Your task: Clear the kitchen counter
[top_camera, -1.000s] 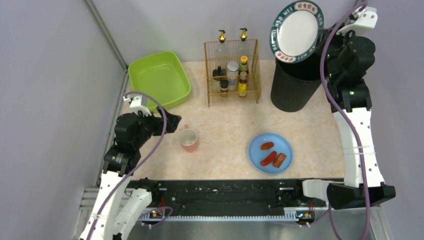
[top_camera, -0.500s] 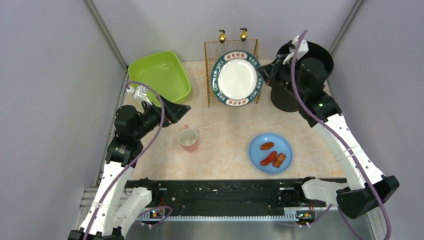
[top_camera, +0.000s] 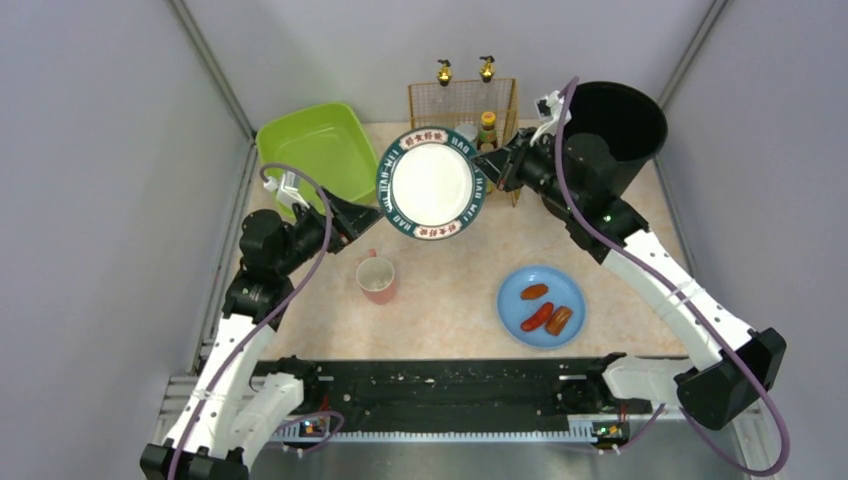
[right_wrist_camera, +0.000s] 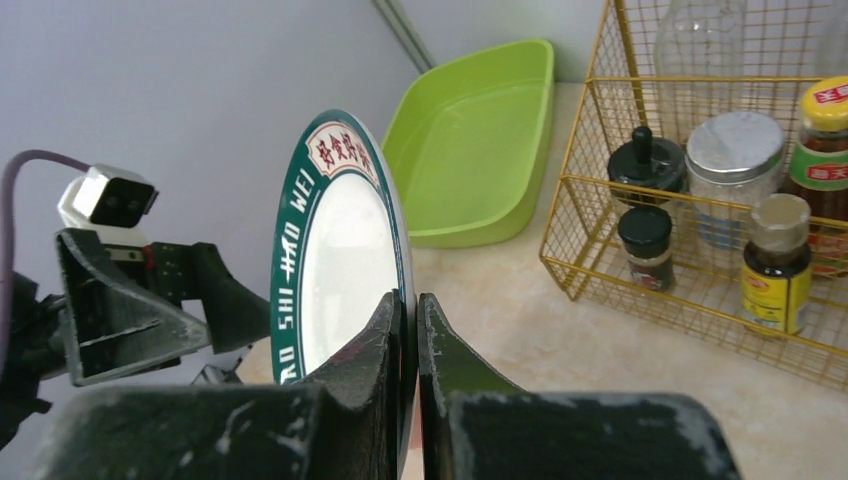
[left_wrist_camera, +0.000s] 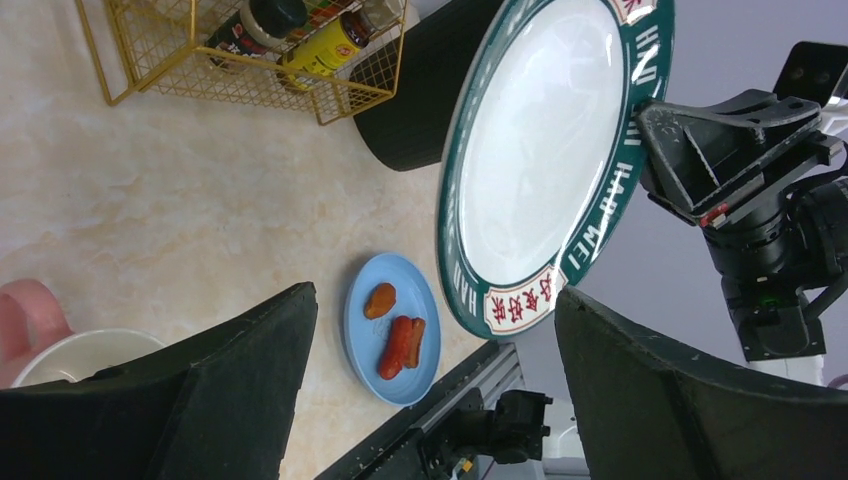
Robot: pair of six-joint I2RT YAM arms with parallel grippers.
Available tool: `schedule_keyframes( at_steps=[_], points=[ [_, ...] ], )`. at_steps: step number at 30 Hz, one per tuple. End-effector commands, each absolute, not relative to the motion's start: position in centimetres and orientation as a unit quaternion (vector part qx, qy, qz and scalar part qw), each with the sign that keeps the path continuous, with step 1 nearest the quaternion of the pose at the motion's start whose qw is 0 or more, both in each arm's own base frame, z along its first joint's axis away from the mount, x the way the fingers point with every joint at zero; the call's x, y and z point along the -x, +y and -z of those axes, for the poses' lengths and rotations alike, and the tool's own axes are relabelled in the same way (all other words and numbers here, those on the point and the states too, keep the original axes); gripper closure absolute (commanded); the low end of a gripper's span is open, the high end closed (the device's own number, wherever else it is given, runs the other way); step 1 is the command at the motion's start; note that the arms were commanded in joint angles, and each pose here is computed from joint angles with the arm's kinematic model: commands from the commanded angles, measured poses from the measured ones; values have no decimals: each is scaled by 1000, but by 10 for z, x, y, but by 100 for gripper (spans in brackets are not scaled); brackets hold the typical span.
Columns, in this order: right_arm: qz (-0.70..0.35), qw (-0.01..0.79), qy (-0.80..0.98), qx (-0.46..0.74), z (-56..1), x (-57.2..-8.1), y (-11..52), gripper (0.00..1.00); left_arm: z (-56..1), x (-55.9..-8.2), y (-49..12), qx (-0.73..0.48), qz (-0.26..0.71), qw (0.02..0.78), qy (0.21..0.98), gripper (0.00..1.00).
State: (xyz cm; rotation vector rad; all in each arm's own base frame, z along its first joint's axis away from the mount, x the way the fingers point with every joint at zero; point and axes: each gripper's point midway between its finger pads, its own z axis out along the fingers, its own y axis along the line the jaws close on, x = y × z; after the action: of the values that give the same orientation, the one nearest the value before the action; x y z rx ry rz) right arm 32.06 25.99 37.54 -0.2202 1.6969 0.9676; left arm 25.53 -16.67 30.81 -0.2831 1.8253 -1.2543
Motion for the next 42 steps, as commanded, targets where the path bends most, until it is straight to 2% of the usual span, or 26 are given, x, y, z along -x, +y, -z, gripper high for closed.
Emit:
schedule_keyframes(
  at_steps=[1, 8, 15, 25, 27, 28, 34, 38, 42],
  points=[
    [-479, 578, 652, 106, -423, -307, 280, 100, -322, -259, -170, 104, 522, 456, 713, 8],
    [-509, 551, 650, 120, -419, -299, 303, 100, -316, -263, -170, 109, 521, 452, 715, 13],
    [-513, 542, 655, 120, -412, -299, 309, 100, -320, -265, -171, 100, 524, 461, 709, 34],
    [-511, 529, 667, 119, -394, -305, 315, 100, -319, -268, -174, 96, 528, 454, 712, 81],
    [-508, 523, 674, 122, -384, -309, 319, 100, -317, -271, -174, 97, 526, 453, 713, 97],
    [-504, 519, 679, 123, -379, -311, 320, 100, -316, -272, -175, 97, 526, 451, 715, 100],
    [-481, 501, 709, 121, -346, -329, 328, 100, -319, -283, -169, 102, 512, 463, 716, 100],
    [-469, 499, 720, 113, -336, -340, 323, 67, -318, -294, -152, 129, 498, 472, 716, 100],
    [-462, 505, 722, 98, -334, -351, 303, 49, -315, -307, -130, 157, 484, 481, 713, 100]
  ],
)
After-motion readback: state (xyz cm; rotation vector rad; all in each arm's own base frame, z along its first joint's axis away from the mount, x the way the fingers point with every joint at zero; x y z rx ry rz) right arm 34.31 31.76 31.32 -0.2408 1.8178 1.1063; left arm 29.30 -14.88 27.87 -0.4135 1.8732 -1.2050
